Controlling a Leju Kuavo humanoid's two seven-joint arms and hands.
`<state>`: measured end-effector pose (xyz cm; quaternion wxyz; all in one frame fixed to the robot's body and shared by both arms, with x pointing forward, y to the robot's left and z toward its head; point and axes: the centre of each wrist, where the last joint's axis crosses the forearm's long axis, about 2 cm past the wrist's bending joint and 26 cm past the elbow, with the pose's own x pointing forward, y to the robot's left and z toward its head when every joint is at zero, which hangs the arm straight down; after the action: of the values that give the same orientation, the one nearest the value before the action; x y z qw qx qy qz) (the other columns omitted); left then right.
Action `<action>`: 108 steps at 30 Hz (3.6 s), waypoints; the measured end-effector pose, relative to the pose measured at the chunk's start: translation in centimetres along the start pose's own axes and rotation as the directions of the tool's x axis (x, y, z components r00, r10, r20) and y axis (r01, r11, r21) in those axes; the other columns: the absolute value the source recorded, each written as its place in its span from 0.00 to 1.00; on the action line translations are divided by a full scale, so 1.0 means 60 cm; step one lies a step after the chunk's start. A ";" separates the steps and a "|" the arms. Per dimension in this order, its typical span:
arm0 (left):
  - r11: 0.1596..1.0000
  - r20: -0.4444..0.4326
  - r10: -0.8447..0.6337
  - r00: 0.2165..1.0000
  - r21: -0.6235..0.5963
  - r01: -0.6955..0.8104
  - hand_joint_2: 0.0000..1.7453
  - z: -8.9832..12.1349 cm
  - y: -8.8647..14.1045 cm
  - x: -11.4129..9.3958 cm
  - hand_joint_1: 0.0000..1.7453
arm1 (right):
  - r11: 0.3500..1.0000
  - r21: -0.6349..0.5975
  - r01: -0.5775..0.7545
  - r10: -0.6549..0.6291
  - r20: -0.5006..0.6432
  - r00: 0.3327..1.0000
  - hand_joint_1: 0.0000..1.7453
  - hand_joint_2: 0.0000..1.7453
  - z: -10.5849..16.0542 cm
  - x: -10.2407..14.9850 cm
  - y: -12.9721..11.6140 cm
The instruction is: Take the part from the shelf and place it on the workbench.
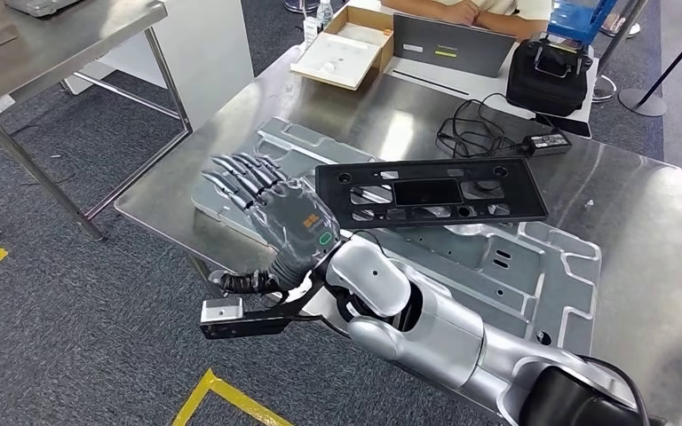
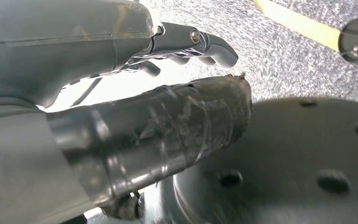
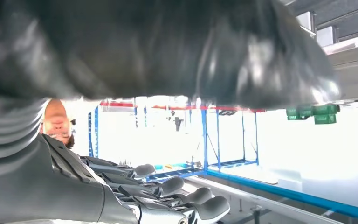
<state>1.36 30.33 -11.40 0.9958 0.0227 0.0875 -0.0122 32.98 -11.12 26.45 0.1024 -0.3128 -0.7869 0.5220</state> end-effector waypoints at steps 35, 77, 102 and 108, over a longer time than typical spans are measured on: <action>0.999 0.040 -0.017 0.999 -0.033 0.018 0.00 0.002 -0.010 0.006 0.00 | 0.993 0.108 -0.051 0.045 0.060 0.997 0.00 1.00 0.022 0.030 0.040; 0.999 0.093 -0.040 0.995 -0.015 0.041 0.00 0.002 -0.016 0.006 0.00 | 0.990 0.126 -0.068 0.056 0.092 0.994 0.00 1.00 -0.019 0.033 0.016; 0.999 0.084 -0.048 0.995 0.014 0.047 0.00 0.000 -0.002 -0.001 0.00 | 0.987 0.151 -0.045 0.033 0.080 0.996 0.00 1.00 -0.003 0.030 0.025; 0.999 0.081 -0.051 0.995 0.020 0.050 0.00 -0.001 0.002 -0.002 0.00 | 0.988 0.149 -0.041 0.029 0.081 0.996 0.00 1.00 -0.003 0.032 0.026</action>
<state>1.21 30.44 -11.41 0.9977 0.0291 0.0471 -0.0391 32.16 -9.41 24.83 0.0855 -0.2969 -0.7430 0.5937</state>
